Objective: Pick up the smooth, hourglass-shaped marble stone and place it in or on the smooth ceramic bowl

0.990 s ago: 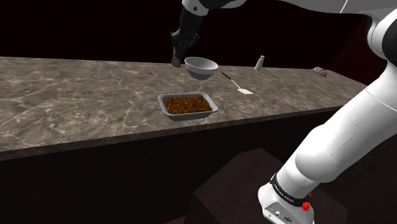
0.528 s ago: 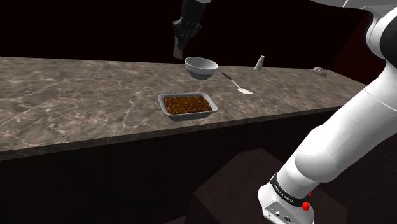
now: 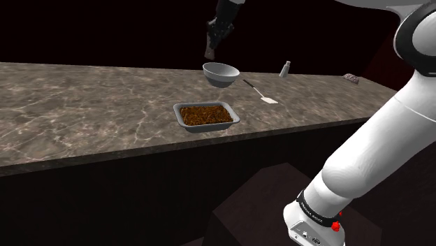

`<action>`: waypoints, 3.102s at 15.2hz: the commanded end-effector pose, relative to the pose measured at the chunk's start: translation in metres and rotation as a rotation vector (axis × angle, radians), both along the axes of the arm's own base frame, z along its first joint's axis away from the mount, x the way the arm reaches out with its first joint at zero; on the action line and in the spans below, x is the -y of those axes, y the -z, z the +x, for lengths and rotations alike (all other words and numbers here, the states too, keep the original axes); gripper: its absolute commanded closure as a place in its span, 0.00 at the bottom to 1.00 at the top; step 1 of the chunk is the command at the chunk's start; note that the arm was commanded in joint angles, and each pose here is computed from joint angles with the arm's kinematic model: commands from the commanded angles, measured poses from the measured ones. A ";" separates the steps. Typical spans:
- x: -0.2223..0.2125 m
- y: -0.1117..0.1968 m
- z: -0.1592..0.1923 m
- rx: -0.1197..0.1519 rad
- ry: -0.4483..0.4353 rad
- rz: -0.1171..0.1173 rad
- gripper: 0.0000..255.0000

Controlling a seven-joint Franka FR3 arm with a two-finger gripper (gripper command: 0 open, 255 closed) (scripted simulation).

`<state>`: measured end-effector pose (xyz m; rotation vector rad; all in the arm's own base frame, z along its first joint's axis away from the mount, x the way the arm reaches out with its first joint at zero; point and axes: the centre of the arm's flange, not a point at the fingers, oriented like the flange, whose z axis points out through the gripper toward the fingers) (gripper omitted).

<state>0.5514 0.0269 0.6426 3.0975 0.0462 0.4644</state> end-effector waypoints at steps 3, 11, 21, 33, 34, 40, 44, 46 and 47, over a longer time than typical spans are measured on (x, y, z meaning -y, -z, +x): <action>0.051 0.000 0.015 0.000 -0.002 -0.001 1.00; 0.143 -0.004 0.042 0.000 -0.002 -0.001 1.00; 0.143 0.049 0.042 0.000 -0.002 -0.001 1.00; 0.143 0.076 0.042 0.000 -0.002 -0.001 1.00; 0.143 0.076 0.042 0.000 -0.002 -0.001 0.00; 0.143 0.063 0.038 0.000 -0.002 -0.001 0.00; 0.143 0.028 0.027 0.000 -0.002 -0.001 0.00; 0.143 0.028 0.027 0.000 -0.002 -0.001 0.00; 0.143 0.028 0.027 0.000 -0.002 -0.001 0.00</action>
